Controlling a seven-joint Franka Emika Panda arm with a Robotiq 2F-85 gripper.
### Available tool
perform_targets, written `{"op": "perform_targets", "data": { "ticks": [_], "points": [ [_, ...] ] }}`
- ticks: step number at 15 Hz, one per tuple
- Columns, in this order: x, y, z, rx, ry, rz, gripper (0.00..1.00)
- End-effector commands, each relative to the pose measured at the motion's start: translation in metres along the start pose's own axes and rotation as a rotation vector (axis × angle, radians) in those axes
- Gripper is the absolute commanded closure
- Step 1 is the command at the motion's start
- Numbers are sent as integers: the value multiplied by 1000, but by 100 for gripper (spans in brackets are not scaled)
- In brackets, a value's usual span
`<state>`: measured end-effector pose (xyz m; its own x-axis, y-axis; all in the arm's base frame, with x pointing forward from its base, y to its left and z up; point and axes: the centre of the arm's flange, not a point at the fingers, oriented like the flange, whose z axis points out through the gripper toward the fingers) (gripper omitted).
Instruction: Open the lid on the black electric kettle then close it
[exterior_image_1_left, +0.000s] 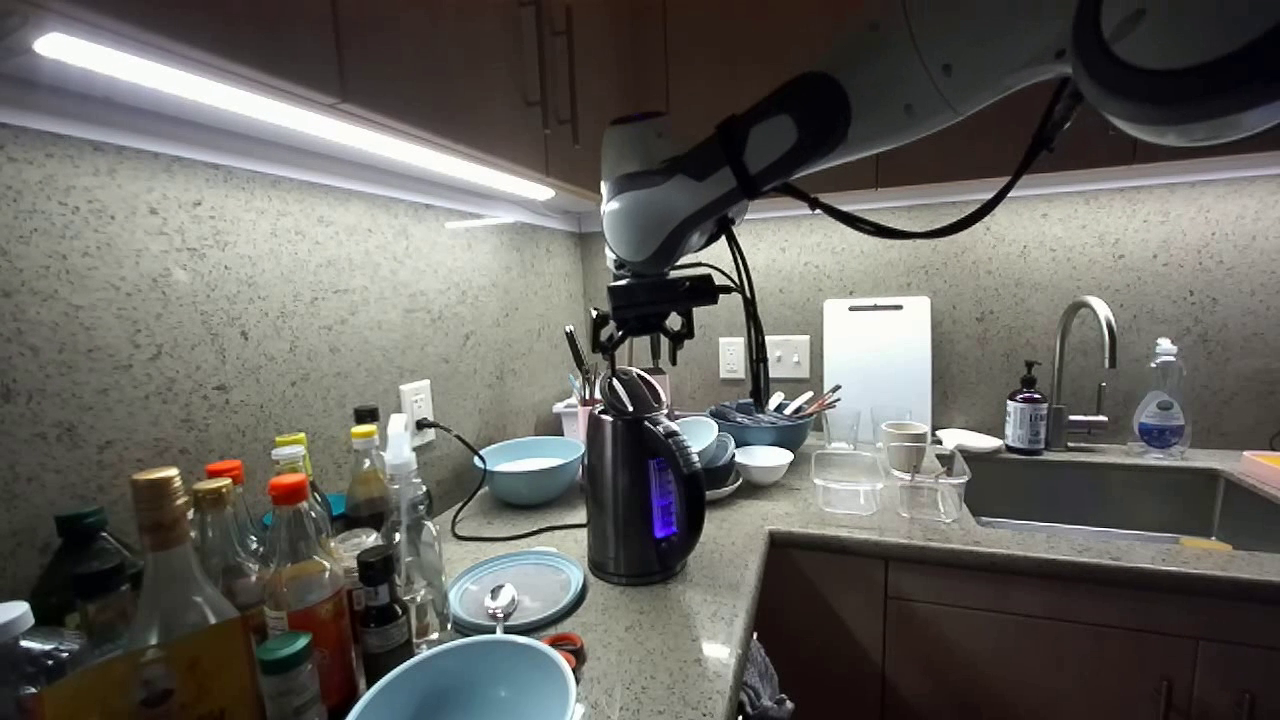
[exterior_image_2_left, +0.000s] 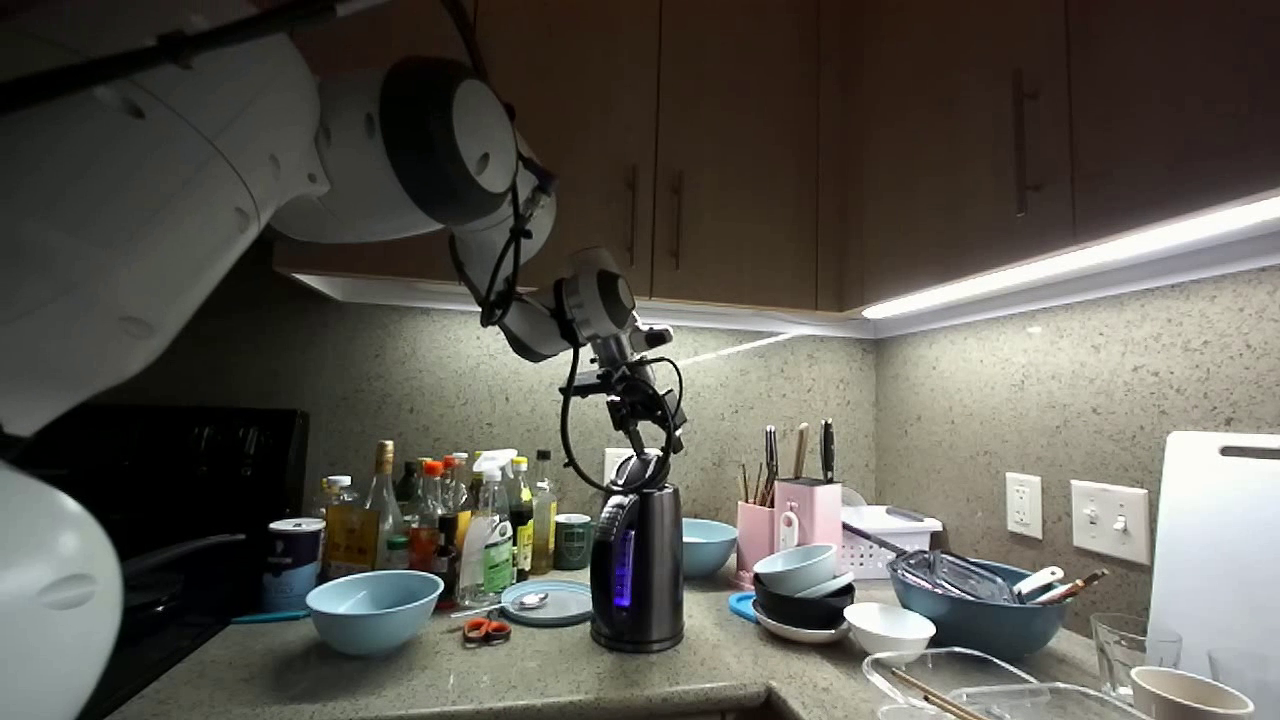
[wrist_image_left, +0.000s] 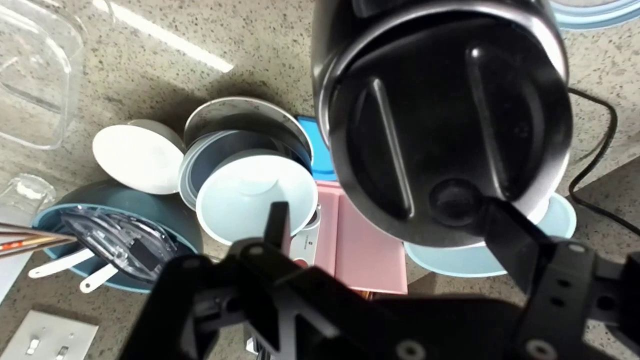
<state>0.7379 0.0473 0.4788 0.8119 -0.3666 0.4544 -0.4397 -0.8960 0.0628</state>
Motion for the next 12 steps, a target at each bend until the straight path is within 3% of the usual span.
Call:
{"op": "perform_targets", "data": {
  "ticks": [1,12],
  "points": [
    [7,3,17,33,-85,30,0],
    [9,6,56,9,-160,62,0]
  ]
}}
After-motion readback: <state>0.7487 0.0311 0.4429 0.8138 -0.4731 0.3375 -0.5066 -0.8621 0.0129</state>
